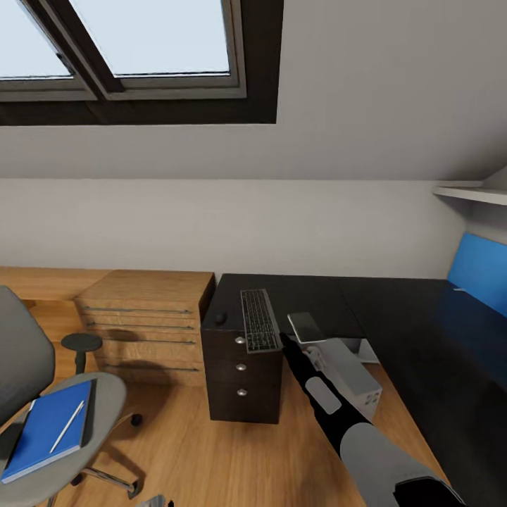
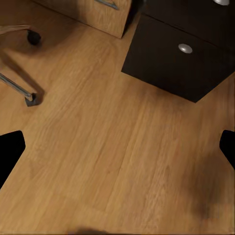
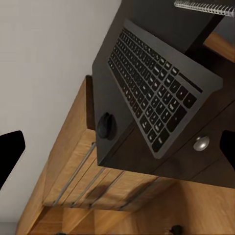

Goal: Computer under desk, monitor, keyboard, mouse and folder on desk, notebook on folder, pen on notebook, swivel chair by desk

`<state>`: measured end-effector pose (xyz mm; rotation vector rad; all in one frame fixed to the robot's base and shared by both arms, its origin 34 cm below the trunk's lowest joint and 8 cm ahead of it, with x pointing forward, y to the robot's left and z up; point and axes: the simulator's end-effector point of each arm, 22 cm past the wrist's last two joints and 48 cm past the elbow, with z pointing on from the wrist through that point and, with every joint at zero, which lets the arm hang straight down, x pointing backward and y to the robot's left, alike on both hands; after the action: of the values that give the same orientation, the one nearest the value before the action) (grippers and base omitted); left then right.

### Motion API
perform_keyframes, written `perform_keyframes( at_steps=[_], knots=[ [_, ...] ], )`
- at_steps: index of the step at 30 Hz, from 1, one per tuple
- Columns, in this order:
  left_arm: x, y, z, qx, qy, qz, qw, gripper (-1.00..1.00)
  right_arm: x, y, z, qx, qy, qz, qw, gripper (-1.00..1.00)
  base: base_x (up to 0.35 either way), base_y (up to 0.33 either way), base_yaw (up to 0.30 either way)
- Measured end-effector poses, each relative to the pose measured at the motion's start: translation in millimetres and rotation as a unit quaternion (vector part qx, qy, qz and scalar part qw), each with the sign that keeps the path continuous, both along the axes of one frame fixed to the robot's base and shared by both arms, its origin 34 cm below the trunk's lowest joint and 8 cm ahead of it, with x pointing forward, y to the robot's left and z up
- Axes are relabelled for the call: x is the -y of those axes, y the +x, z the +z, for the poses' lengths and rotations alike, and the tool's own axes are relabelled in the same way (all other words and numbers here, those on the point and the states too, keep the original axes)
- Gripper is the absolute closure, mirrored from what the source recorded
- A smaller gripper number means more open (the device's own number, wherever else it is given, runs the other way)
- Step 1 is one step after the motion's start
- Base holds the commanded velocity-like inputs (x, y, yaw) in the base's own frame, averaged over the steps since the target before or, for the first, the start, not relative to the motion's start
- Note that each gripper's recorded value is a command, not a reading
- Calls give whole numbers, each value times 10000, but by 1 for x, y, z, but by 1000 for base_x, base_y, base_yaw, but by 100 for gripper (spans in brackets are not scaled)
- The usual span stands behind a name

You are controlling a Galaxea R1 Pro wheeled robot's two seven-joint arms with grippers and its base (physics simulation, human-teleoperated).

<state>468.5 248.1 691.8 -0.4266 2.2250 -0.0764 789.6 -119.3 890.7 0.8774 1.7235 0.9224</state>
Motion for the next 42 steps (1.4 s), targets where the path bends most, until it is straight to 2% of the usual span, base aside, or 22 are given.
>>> perform_keyframes(
  at_steps=[3,7,11,14,18,24,31,42],
  knots=[
    [12,21,31,374,-169,-140,9991,-100,1,1,-4,18,6,-54,10000,-100,9,1,0],
    [-5,27,45,544,-95,-253,9982,-100,2,1,-10,14,16,-77,10000,-100,3,0,0],
    [-9,29,48,598,-197,-224,9978,-100,3,1,-16,-8,98,-123,9999,-100,0,0,0],
    [-5,27,50,636,-298,-227,9973,-100,5,1,-23,-67,265,-206,9994,-100,0,0,0],
    [5,16,54,684,-450,-276,9963,-100,7,-6,-47,-334,424,-317,9980,-100,0,0,0],
    [11,-1,49,643,-508,-412,9958,-100,8,-16,-79,-632,488,-419,9959,-100,0,0,0],
    [13,-4,37,625,-516,-447,9957,-100,7,-17,-91,-626,461,-518,9956,-100,0,0,0],
    [16,-10,12,547,-507,-479,9961,-100,0,-18,-107,-591,535,-488,9956,-100,0,0,0]
  ],
)
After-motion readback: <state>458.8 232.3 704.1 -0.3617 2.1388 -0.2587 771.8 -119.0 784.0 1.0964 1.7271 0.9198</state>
